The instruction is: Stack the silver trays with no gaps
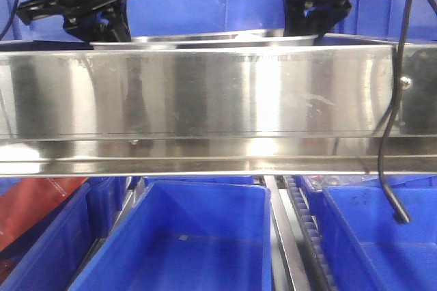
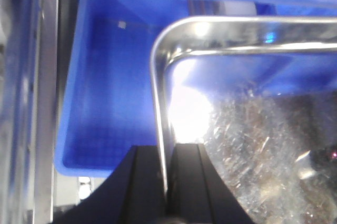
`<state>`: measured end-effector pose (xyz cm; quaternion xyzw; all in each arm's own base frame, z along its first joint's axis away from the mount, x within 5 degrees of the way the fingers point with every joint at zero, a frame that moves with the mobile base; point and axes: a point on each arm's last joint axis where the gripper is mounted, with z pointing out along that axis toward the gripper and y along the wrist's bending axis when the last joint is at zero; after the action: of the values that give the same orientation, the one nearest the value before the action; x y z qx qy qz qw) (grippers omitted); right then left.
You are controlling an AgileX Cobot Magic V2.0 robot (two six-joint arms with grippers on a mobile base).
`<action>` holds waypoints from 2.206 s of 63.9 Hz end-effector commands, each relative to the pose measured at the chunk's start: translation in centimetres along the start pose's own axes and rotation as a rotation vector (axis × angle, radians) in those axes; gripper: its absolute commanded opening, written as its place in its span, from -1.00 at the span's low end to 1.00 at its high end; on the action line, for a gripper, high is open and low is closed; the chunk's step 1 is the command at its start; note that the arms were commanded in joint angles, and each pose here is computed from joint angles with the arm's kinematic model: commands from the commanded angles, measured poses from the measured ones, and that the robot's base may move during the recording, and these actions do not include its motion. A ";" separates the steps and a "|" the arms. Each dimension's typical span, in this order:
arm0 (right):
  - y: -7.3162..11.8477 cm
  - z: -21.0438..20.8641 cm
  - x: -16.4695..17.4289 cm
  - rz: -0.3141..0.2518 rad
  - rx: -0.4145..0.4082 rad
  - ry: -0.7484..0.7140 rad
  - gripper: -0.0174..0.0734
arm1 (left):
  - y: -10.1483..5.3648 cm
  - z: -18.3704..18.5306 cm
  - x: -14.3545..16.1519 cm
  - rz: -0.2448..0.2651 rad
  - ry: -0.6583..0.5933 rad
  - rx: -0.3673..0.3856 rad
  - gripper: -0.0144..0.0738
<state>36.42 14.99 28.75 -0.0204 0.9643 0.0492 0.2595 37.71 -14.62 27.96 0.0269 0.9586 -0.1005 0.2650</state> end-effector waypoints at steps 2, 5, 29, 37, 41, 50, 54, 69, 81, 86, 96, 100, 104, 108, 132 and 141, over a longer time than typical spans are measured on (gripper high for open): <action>-0.3 -1.9 -0.4 -0.050 0.021 -0.059 -0.78 | 0.0 -2.3 -0.5 0.028 -0.059 -0.001 -0.71; -0.2 -2.4 -0.4 -0.051 0.015 -0.071 -0.78 | 0.0 -2.9 -0.6 0.034 -0.072 -0.003 -0.71; 1.3 -5.9 -0.1 -0.101 -0.028 -0.157 -0.78 | -1.8 -8.2 -0.1 0.138 -0.165 -0.001 -0.71; 1.6 -6.9 0.1 -0.109 -0.041 -0.170 -0.78 | -2.8 -9.0 0.4 0.188 -0.170 -0.015 -0.71; 1.5 -7.6 0.2 -0.107 -0.041 -0.176 -0.77 | -3.0 -9.4 0.6 0.186 -0.174 -0.024 -0.71; 1.0 -9.5 0.3 -0.107 -0.034 -0.213 -0.77 | -2.9 -10.9 0.7 0.179 -0.203 -0.013 -0.71; 0.8 -10.2 0.3 -0.100 -0.037 -0.230 -0.77 | -2.8 -11.5 0.7 0.159 -0.216 -0.007 -0.71; 0.1 -12.6 0.7 -0.093 -0.034 -0.263 -0.77 | -2.7 -13.5 0.8 0.146 -0.258 0.014 -0.71; -0.2 -14.2 1.2 -0.098 -0.027 -0.275 -0.77 | -2.5 -14.9 1.1 0.139 -0.274 0.018 -0.71; -0.1 -14.7 1.5 -0.121 -0.010 -0.278 -0.77 | -2.4 -15.7 1.3 0.121 -0.281 0.022 -0.71; 0.7 -15.8 2.0 -0.152 -0.016 -0.302 -0.77 | -2.2 -17.1 1.5 0.115 -0.312 0.034 -0.71; 1.0 -16.0 2.2 -0.149 -0.018 -0.310 -0.77 | -2.1 -17.7 1.6 0.113 -0.320 0.036 -0.71; 1.3 -16.1 2.4 -0.153 -0.028 -0.311 -0.77 | -2.0 -18.2 1.8 0.112 -0.323 0.037 -0.71; 1.6 -16.2 2.6 -0.160 -0.030 -0.305 -0.77 | -1.8 -18.7 2.1 0.112 -0.333 0.038 -0.71; 1.6 -16.9 2.9 -0.144 -0.028 -0.320 -0.77 | -1.8 -19.6 3.2 0.126 -0.350 0.053 -0.71; 1.7 -16.9 2.8 -0.145 -0.034 -0.329 -0.77 | -1.9 -19.7 3.0 0.127 -0.367 0.060 -0.71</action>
<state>25.50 15.25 41.42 -0.0758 0.9134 0.0648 0.3948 25.26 -12.41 42.48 0.0658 0.9010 -0.1131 0.4137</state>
